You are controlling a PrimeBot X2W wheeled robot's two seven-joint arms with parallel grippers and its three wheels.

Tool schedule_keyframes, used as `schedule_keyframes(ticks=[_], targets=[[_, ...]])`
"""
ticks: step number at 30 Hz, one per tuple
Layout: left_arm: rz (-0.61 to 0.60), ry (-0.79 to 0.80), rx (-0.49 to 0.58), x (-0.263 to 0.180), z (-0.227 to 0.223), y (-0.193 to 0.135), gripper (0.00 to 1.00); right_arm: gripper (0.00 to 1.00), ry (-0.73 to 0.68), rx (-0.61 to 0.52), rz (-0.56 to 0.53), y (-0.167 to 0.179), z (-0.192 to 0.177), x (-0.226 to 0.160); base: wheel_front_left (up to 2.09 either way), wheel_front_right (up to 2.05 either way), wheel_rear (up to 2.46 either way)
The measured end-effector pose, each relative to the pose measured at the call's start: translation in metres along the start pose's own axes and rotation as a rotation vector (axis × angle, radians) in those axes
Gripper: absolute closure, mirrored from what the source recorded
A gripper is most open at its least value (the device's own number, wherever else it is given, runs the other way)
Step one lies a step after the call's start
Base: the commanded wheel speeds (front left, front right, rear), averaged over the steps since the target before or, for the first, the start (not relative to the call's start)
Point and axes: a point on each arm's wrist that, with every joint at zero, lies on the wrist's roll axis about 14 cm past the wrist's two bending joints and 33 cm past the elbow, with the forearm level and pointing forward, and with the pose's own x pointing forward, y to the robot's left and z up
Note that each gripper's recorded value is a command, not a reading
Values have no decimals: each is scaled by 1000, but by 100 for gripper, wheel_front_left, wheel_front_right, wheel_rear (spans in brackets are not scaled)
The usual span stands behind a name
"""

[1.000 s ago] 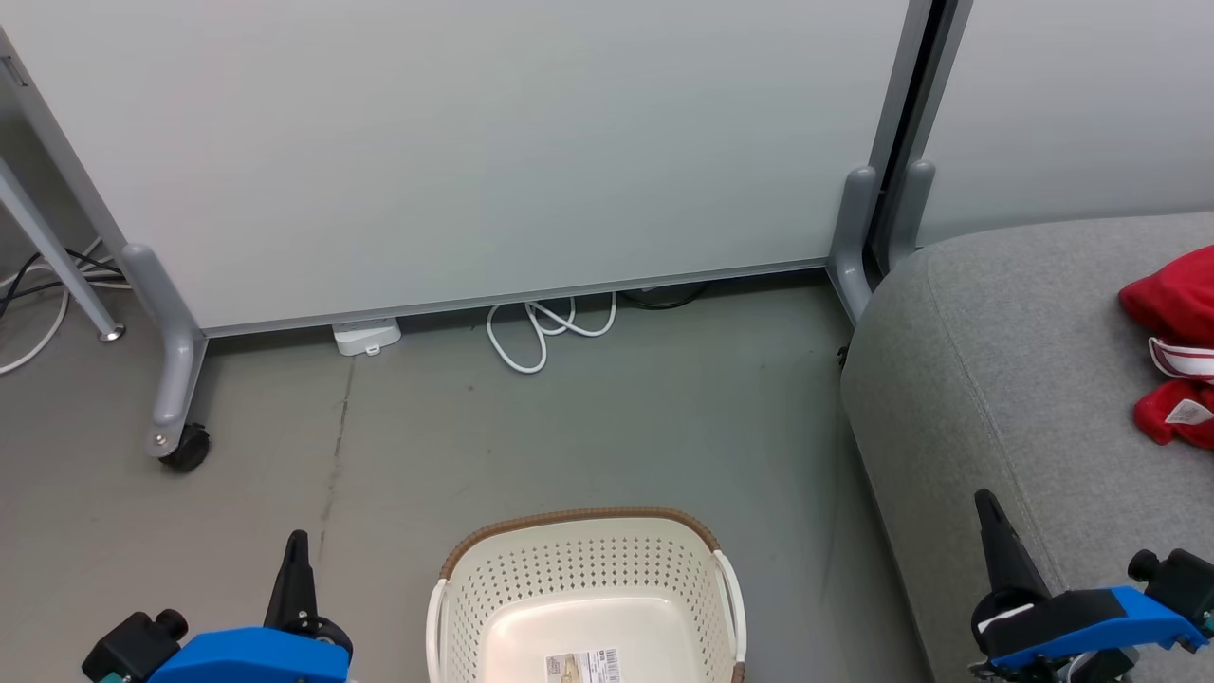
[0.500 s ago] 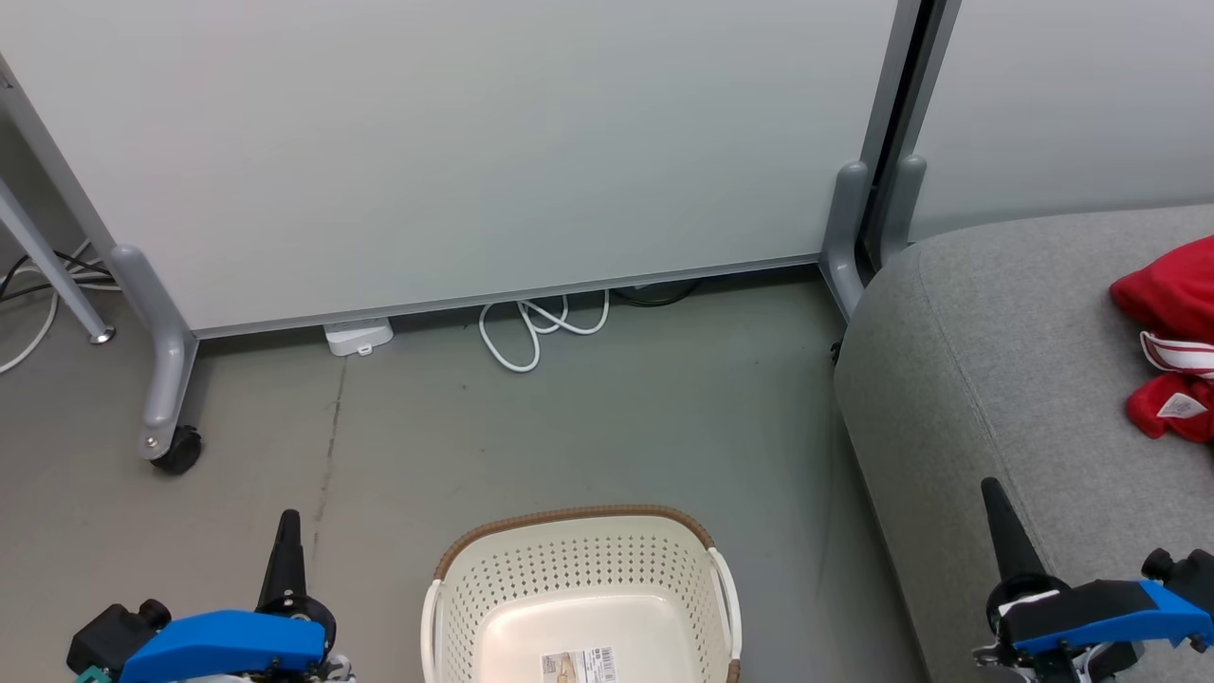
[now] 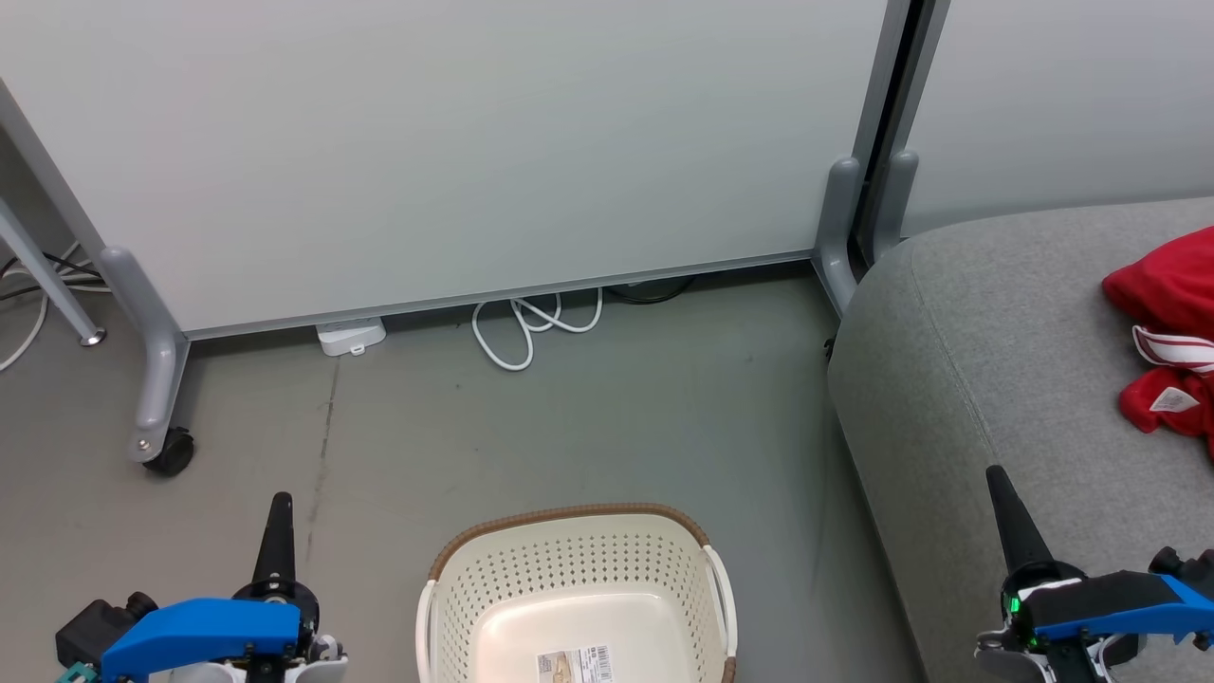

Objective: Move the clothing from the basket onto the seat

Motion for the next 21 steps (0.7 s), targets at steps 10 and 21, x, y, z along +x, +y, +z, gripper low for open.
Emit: schedule_keyframes(ticks=[10, 21], targets=[[-23, 2, -85, 4, 2, -8, 100, 100, -11, 99, 9, 2, 4, 0, 0, 0, 0], [-52, 9, -169, 9, 3, -17, 100, 100, -20, 195, 25, 5, 9, 1, 0, 0, 0]])
